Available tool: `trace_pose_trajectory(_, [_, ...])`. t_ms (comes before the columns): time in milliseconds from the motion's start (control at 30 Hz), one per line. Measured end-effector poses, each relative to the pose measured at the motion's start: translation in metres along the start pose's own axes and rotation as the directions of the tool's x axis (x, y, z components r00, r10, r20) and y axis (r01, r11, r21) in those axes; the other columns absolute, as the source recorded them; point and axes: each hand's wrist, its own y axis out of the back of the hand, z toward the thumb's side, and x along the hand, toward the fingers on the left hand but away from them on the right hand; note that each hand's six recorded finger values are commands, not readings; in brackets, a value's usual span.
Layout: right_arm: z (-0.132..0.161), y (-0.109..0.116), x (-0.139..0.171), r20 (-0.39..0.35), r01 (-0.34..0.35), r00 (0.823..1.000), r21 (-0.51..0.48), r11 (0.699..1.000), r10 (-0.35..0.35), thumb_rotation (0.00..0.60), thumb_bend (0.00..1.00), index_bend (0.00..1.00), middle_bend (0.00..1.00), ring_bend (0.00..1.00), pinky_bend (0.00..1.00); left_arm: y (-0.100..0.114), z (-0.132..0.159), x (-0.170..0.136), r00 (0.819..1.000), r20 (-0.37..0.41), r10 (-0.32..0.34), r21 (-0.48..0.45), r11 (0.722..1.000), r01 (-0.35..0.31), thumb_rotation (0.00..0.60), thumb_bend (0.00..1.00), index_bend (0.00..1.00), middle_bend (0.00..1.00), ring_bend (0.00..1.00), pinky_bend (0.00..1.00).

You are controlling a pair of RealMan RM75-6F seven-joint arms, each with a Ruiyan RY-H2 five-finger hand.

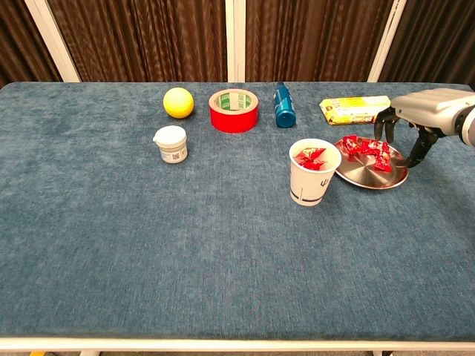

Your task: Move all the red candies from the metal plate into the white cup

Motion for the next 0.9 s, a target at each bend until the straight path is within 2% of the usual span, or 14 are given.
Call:
trace_pose_trajectory(367, [0.011,-0.013,0.000,-0.030,-0.026,0.999,-0.012,1.000,0.026,0.600,0.17,0.35,0.37,0.17,0.27,-0.001,-0.001,-0.001,1.000,-0.006,-0.002,0.002,1.000,0.003,0.600,0.09,0.30,0.25,0.17,0.28])
trace_pose_trajectory(633, [0.028,-0.010,0.001,-0.076,-0.010,0.997,-0.018,1.000,0.009,0.600,0.17,0.35,0.37,0.17,0.27,0.001,-0.002,-0.001,1.000,-0.008,0.002,0.003,1.000,-0.002,0.600,0.09,0.30,0.25,0.17,0.28])
trace_pose_trajectory(900, [0.019,-0.008,-0.002,-0.048,0.000,0.999,0.007,1.000,0.001,0.600,0.17,0.35,0.37,0.17,0.27,0.000,-0.001,-0.002,1.000,-0.006,-0.001,0.001,1.000,0.001,0.600,0.09,0.30,0.25,0.17,0.28])
